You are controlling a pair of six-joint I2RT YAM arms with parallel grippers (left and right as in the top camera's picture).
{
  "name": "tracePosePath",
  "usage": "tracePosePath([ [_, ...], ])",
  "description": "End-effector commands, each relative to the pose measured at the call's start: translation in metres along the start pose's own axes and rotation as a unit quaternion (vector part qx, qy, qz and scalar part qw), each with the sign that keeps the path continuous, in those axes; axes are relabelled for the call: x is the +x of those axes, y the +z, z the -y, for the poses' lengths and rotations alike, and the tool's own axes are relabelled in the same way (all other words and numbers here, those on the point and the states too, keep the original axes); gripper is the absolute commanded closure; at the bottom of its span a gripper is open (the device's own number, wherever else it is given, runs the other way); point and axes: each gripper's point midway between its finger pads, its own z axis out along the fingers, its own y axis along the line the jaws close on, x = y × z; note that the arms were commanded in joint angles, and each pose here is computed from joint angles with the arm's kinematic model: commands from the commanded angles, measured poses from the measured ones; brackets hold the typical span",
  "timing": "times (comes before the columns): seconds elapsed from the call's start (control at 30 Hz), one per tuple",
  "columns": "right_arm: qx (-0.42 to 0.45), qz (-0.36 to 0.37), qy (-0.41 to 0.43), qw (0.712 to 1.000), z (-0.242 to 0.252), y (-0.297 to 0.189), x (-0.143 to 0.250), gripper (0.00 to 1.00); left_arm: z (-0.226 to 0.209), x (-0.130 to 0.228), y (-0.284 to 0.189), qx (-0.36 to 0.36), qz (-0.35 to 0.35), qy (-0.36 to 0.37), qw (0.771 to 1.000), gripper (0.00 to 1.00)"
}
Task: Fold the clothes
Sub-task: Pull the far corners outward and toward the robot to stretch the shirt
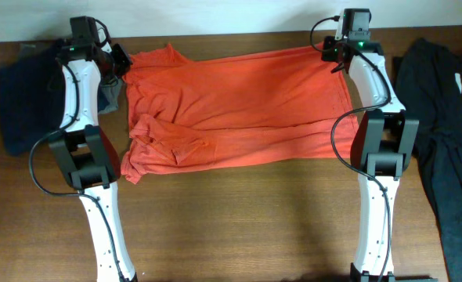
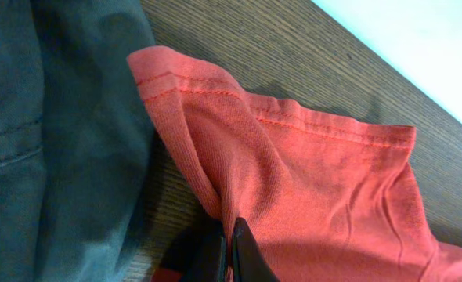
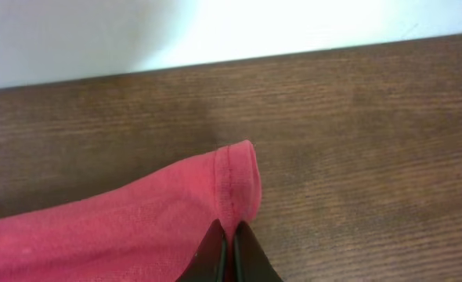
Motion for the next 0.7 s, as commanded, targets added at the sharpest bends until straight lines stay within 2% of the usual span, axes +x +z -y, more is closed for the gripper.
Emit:
tracePosePath([
  [0.0, 0.022, 0.021, 0.017, 0.999, 0.024, -0.016, -0.021, 0.96, -0.006, -0.004, 0.002, 0.008, 0.000, -0.001, 1.000, 0.99],
  [0.23, 0.033, -0.005, 0.028, 0.999, 0.044, -0.028, -0.015, 0.96, 0.014, -0.001, -0.010, 0.057, -0.016, -0.001, 0.998, 0.99],
  [0.67, 0.032, 0.017, 0.029, 0.999, 0.044, -0.070, -0.043, 0.96, 0.012, -0.002, -0.045, 0.047, -0.027, 0.006, 0.999, 0.99],
])
